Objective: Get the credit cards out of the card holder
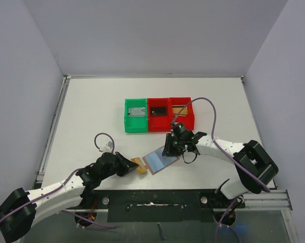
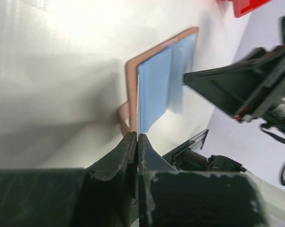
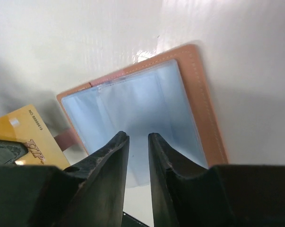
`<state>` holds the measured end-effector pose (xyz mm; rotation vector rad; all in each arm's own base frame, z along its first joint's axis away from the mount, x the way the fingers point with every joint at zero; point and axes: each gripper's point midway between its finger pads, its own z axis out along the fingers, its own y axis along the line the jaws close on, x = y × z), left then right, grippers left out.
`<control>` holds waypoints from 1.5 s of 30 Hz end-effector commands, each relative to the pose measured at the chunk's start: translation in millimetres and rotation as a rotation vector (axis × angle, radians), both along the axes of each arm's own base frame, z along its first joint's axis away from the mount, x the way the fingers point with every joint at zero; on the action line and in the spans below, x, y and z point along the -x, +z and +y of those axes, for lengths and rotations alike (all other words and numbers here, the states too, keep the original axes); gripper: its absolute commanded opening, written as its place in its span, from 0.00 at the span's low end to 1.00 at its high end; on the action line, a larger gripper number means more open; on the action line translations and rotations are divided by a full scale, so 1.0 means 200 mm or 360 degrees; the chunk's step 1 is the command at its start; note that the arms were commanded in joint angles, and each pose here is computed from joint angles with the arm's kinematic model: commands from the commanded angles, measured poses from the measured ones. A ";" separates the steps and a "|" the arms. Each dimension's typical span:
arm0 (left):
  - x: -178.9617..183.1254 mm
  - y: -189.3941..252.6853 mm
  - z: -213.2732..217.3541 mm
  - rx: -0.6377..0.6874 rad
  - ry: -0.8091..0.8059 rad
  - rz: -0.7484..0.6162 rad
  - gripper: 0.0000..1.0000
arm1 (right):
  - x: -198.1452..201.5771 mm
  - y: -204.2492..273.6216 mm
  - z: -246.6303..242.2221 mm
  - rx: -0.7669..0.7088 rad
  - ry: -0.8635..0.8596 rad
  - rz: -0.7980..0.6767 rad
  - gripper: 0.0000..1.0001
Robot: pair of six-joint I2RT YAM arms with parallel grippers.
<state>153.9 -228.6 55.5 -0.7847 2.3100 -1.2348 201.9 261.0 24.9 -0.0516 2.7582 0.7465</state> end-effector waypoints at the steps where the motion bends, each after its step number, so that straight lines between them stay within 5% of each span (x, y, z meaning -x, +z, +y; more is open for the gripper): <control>1: -0.06 0.12 0.00 -0.0077 0.0002 -0.0101 0.00 | -0.14 0.25 -0.08 0.0092 -0.0045 -0.0282 0.27; 11: -0.09 0.19 -0.05 -0.0079 -0.0043 -0.0150 0.00 | -0.05 0.43 0.14 -0.0305 0.0146 -0.0341 0.33; 21: -0.10 0.26 -0.08 -0.0046 -0.0093 -0.0208 0.00 | -0.09 0.07 -0.03 0.0081 0.0005 -0.0132 0.23; 27: -0.10 0.30 -0.09 -0.0074 -0.0138 -0.0252 0.00 | -0.16 0.13 -0.14 0.0234 -0.0099 -0.0246 0.24; 32: -0.11 0.31 -0.10 -0.0114 -0.0174 -0.0283 0.00 | -0.18 0.25 -0.10 0.0158 -0.0102 -0.0330 0.25; 38: -0.13 0.35 -0.13 -0.0114 -0.0204 -0.0315 0.00 | -0.07 0.29 0.13 -0.0204 0.0148 -0.0301 0.27; 45: -0.12 0.36 -0.13 -0.0103 -0.0224 -0.0326 0.00 | -0.06 0.04 0.04 0.0073 0.0064 -0.0117 0.25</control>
